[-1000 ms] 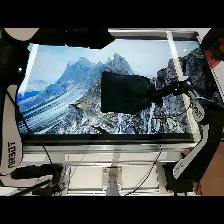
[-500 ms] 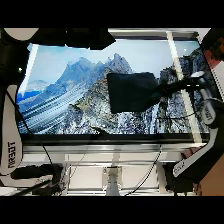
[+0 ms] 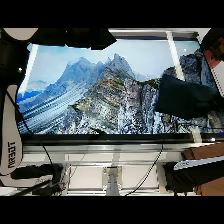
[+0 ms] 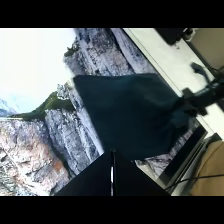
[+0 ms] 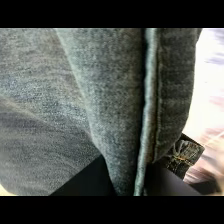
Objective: Fold the clothes and pants, and hang the long-sleeved shirts on hangers.
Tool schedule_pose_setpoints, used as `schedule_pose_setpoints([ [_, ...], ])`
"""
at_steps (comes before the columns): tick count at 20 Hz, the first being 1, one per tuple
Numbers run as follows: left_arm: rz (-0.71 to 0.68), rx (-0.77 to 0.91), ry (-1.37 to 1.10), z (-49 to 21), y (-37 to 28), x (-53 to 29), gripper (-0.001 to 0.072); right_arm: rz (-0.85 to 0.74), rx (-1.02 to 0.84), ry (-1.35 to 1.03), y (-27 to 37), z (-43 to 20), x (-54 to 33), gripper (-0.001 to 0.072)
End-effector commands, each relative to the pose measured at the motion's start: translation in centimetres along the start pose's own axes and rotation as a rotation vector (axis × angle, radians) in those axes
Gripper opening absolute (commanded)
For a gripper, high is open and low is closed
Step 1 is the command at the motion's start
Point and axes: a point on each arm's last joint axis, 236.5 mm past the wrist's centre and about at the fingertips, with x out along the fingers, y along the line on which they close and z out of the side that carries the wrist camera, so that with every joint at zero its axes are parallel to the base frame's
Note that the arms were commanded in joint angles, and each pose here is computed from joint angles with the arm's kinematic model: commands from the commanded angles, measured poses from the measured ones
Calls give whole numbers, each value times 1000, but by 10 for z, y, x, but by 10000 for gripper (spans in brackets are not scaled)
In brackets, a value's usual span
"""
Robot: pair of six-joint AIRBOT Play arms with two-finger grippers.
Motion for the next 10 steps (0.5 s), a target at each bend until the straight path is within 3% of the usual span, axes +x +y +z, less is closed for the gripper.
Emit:
schedule_pose_setpoints([
  [1,-3,0,-3,1,-1,0,21,-95,240,-76,-103,-10,-45,10],
  [7,-1,1,-4,1,0,0,22,-127,380,-82,-154,-29,-61,15],
  [8,3,3,-4,1,1,0,22,-123,380,-73,-152,-30,-61,80],
  [9,13,7,-3,1,3,0,23,-119,384,-56,-150,-34,-62,289],
  [10,26,13,-1,0,6,0,23,-117,423,-49,-147,-36,-66,394],
])
